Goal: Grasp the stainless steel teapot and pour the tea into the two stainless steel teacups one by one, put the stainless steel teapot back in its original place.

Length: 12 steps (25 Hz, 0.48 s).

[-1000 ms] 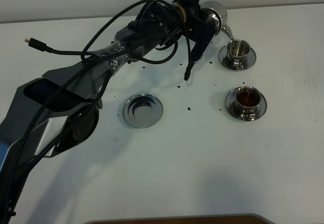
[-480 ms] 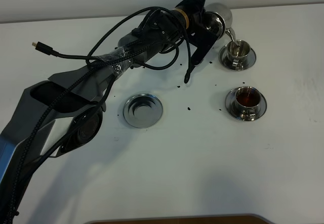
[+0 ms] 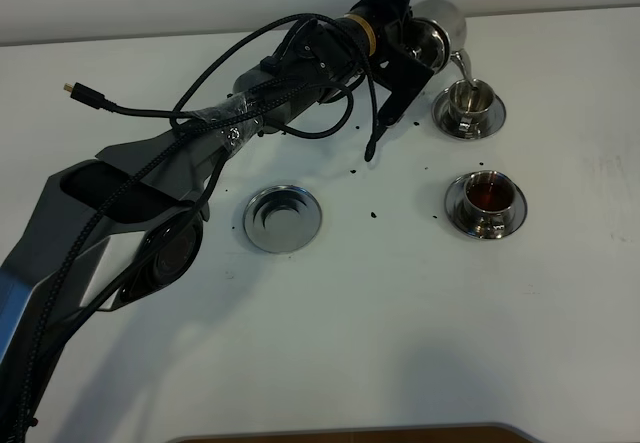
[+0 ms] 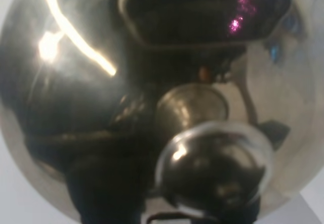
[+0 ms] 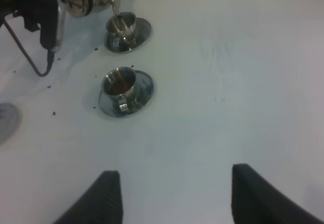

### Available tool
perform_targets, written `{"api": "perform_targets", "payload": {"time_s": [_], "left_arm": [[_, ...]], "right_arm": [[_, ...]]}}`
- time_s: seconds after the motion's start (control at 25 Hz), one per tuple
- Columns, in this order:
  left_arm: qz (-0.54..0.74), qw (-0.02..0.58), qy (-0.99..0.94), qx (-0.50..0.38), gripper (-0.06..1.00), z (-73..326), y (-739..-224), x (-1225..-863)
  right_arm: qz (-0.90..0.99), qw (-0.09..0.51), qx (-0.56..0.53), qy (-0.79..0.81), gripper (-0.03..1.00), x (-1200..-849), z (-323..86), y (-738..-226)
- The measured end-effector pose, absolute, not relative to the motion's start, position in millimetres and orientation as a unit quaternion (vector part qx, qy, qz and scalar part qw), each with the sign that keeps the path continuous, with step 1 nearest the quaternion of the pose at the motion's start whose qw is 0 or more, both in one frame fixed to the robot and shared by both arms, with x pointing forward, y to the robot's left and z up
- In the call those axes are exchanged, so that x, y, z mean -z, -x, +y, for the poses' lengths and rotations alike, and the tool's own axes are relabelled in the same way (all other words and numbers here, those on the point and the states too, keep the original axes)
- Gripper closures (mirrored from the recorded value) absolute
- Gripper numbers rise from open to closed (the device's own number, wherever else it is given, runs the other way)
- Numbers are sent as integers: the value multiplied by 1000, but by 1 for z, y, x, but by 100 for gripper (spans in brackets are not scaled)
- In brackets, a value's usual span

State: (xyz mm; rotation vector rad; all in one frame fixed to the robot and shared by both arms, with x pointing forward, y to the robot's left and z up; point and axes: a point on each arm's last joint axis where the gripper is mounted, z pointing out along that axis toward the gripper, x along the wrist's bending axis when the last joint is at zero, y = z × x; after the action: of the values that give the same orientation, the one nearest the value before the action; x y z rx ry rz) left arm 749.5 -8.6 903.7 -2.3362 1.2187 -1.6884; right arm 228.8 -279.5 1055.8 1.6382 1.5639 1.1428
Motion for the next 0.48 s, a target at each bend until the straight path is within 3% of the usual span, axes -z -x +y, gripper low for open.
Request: {"api": "perform_targets", "payload": {"time_s": [0.48], "left_arm": [[423, 16, 705, 569, 70, -10, -752, -910]], "right_arm": [[589, 298, -430, -616, 49, -1056, -279, -229]]}}
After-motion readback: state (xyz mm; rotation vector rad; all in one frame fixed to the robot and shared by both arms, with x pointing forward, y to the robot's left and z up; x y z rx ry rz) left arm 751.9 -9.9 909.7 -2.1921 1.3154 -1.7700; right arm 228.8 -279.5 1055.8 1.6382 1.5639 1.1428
